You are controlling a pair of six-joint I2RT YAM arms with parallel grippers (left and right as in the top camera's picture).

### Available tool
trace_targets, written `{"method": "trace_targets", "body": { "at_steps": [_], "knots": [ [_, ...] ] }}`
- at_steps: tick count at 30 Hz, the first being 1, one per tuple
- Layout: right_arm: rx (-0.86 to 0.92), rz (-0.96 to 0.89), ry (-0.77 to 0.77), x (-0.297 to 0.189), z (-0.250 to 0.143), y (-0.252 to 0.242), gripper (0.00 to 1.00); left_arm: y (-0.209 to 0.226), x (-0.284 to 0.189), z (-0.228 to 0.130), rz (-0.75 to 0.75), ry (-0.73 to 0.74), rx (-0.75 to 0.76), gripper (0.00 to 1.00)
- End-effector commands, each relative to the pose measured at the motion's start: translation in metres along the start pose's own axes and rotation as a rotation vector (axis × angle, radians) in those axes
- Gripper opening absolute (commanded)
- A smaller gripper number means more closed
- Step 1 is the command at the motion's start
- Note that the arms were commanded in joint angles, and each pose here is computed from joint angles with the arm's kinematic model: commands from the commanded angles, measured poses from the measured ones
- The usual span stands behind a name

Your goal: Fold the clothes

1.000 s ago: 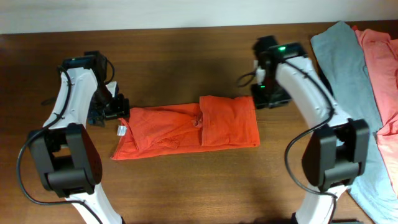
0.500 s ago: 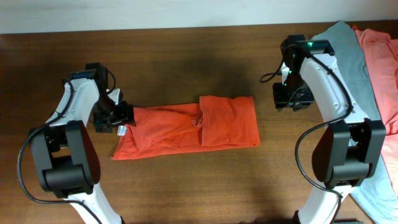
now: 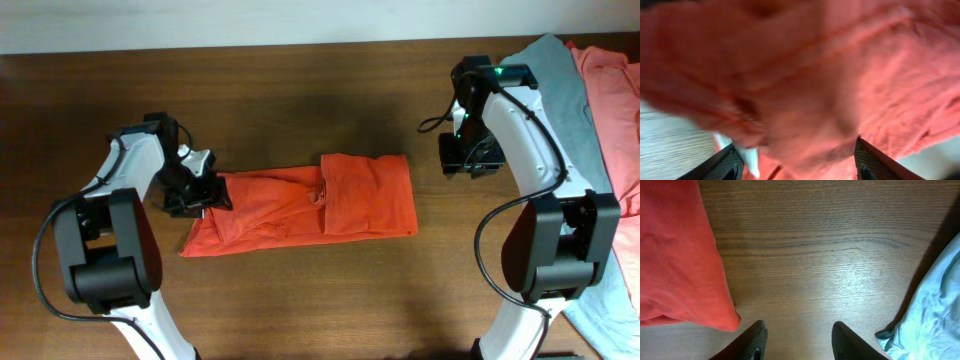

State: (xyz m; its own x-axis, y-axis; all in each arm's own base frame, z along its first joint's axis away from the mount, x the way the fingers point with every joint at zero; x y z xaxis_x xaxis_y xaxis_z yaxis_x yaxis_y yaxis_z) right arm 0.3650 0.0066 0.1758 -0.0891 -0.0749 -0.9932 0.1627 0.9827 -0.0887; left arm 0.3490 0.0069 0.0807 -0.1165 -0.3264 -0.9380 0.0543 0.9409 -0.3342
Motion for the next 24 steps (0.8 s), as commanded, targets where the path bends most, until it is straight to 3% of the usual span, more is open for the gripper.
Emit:
{"method": "trace_targets", "body": {
  "at_steps": [1,6,12,17,24],
  "knots": [
    [0.002,-0.014,-0.028,-0.007,0.001,-0.002,0.47,-0.003,0.007,-0.002,-0.066,0.011,0.033,0.69],
    [0.002,-0.014,-0.025,-0.007,0.000,-0.002,0.47,-0.001,0.007,-0.003,-0.043,0.020,0.031,0.68],
    [0.002,-0.014,-0.024,-0.007,0.000,-0.002,0.47,0.017,0.000,-0.007,0.141,0.062,-0.040,0.75],
    [0.002,-0.015,-0.025,-0.007,0.000,-0.002,0.48,0.018,-0.003,0.000,0.158,0.025,-0.065,0.82],
    [0.002,-0.015,-0.025,-0.007,0.000,-0.002,0.48,0.019,0.000,0.003,0.162,0.008,-0.071,0.84]
  ]
}}
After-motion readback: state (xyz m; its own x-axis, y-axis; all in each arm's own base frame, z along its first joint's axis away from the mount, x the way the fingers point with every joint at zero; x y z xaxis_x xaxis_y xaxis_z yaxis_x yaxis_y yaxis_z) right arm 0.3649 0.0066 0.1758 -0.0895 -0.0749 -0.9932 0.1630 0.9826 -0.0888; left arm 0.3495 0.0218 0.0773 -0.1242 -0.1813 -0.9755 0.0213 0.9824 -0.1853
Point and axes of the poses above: each gripper's point midway between its finger pads, its own x axis out along the fingers, its own y axis along the line the jaws close on, z = x × y, the point moved 7 cm from there along -x, back along the fingers, and after that the axes turned 6 degrees about x, right-handed, at the moved point
